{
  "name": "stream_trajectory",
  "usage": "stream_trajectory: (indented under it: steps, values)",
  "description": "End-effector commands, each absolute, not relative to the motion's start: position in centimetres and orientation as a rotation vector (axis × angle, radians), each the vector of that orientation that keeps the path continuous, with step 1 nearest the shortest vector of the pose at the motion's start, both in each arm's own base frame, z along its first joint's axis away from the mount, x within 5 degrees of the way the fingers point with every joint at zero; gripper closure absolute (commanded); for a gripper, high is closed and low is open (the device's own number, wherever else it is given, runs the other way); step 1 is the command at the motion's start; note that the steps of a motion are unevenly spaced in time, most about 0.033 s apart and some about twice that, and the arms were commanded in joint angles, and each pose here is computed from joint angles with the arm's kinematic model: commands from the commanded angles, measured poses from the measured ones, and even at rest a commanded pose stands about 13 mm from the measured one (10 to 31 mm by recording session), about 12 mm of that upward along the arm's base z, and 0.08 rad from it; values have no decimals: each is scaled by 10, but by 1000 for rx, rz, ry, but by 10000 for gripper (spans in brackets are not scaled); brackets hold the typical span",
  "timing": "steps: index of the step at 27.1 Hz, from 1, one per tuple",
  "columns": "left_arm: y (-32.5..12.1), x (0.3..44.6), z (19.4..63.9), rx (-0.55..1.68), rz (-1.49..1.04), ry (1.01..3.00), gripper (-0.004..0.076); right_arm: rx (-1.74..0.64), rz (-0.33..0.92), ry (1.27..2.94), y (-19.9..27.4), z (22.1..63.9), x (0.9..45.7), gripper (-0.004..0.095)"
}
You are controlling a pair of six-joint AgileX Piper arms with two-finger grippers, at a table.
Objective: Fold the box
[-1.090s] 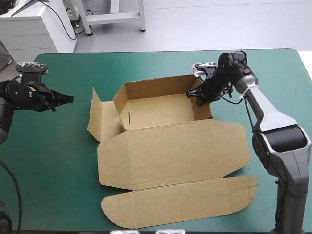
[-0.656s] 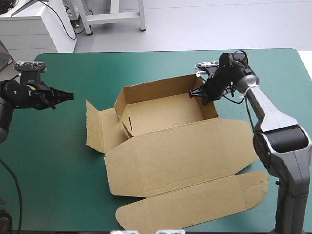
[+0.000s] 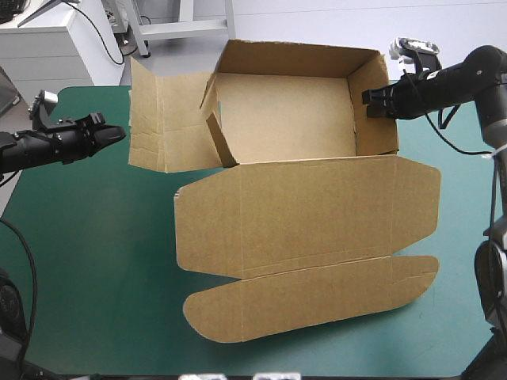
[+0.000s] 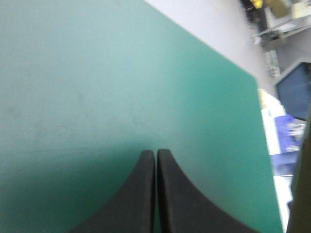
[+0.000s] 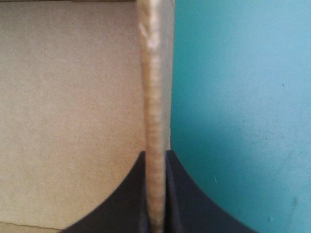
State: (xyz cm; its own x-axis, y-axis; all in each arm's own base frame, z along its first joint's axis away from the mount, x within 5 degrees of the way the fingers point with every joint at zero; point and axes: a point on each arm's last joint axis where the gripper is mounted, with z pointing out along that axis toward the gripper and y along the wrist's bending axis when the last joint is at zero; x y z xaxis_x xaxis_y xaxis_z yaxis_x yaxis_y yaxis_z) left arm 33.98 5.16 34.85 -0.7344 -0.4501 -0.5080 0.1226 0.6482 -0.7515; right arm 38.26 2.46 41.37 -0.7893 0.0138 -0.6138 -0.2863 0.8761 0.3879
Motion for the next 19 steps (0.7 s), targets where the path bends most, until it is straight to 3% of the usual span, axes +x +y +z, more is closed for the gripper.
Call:
stream_trajectory:
  steps: [1,4,8,19]
  values:
    - [35,336,384,-161,-1262,1943,731,-230,728,2231,30,463,351,927]
    - [12,333,394,-36,-1373,1911,731,-244,781,2173,36,471,348,926]
    - [-4,325,410,90,-1474,1840,732,-271,722,2176,48,470,349,921]
    - [-17,274,453,234,-1303,1836,732,-266,641,2052,75,477,356,921]
